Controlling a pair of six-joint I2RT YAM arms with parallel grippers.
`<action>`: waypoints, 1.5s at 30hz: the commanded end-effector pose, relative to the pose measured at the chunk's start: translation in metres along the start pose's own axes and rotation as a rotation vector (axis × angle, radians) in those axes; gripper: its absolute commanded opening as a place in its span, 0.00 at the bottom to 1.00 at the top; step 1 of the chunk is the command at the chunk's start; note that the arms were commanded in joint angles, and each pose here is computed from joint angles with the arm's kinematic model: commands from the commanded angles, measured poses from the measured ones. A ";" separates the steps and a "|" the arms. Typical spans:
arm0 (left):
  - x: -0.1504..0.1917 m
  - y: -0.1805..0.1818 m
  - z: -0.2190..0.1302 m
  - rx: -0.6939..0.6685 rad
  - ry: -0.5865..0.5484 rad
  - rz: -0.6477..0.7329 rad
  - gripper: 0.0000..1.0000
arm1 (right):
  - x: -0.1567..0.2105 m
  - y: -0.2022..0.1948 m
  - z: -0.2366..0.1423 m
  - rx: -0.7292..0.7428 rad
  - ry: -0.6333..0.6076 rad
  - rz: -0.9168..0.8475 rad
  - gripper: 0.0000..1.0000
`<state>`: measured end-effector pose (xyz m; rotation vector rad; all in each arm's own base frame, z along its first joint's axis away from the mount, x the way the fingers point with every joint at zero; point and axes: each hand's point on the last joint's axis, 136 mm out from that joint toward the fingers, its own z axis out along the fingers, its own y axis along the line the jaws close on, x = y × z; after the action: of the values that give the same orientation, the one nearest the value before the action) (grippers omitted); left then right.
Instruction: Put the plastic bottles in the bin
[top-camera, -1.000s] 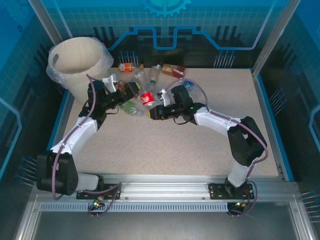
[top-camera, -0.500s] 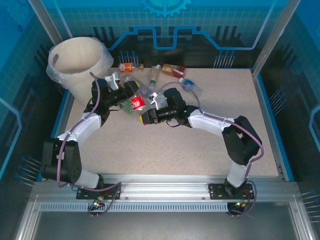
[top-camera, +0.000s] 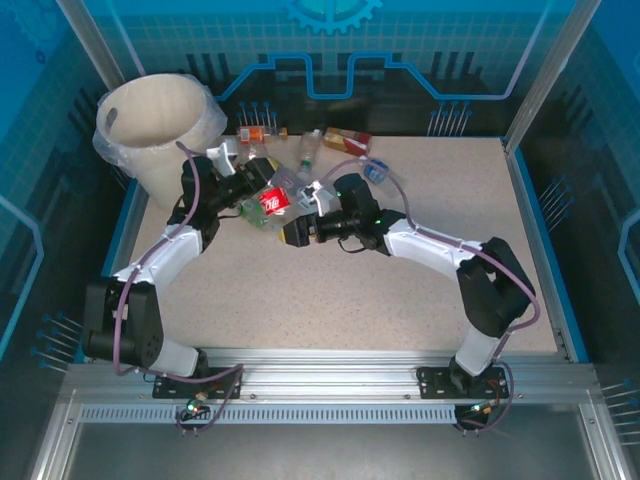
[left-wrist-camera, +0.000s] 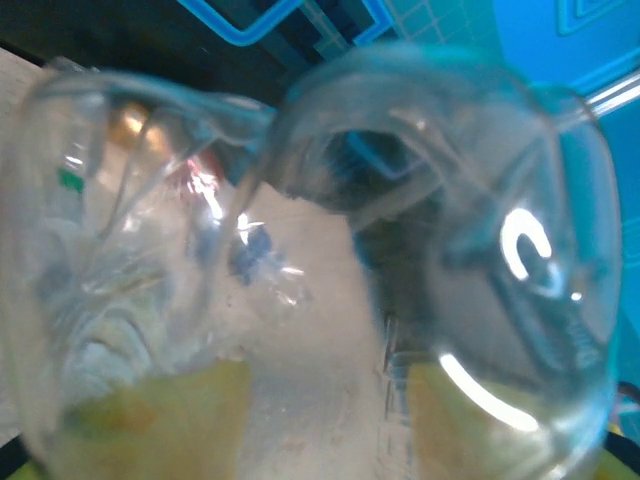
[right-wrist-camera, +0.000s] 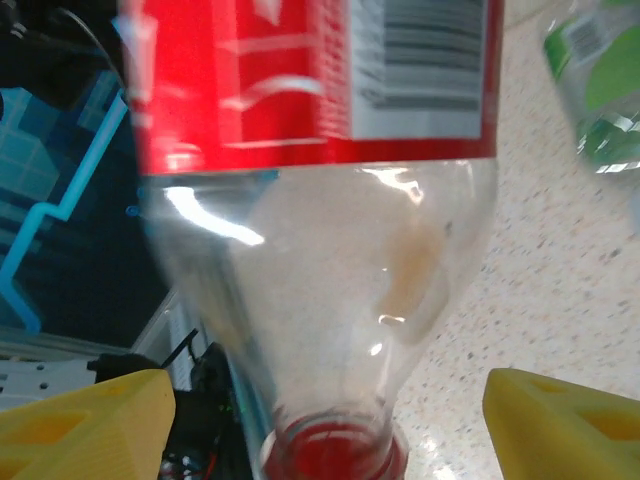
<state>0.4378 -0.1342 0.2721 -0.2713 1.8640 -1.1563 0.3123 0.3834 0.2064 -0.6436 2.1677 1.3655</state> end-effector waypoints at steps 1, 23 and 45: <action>-0.038 -0.032 -0.016 -0.032 -0.121 0.152 0.47 | -0.030 -0.001 -0.027 0.094 -0.115 -0.096 0.99; -0.288 -0.094 -0.135 -0.585 -0.855 0.747 0.47 | -0.058 -0.024 -0.176 0.609 -0.568 -0.147 1.00; -0.317 0.102 -0.047 -0.704 -0.581 0.659 0.51 | -0.051 -0.044 -0.175 0.682 -0.536 -0.127 1.00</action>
<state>0.6043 0.1392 0.3744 -0.3209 1.5754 0.1442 0.3461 0.2222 0.2815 -0.1454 1.9038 0.6140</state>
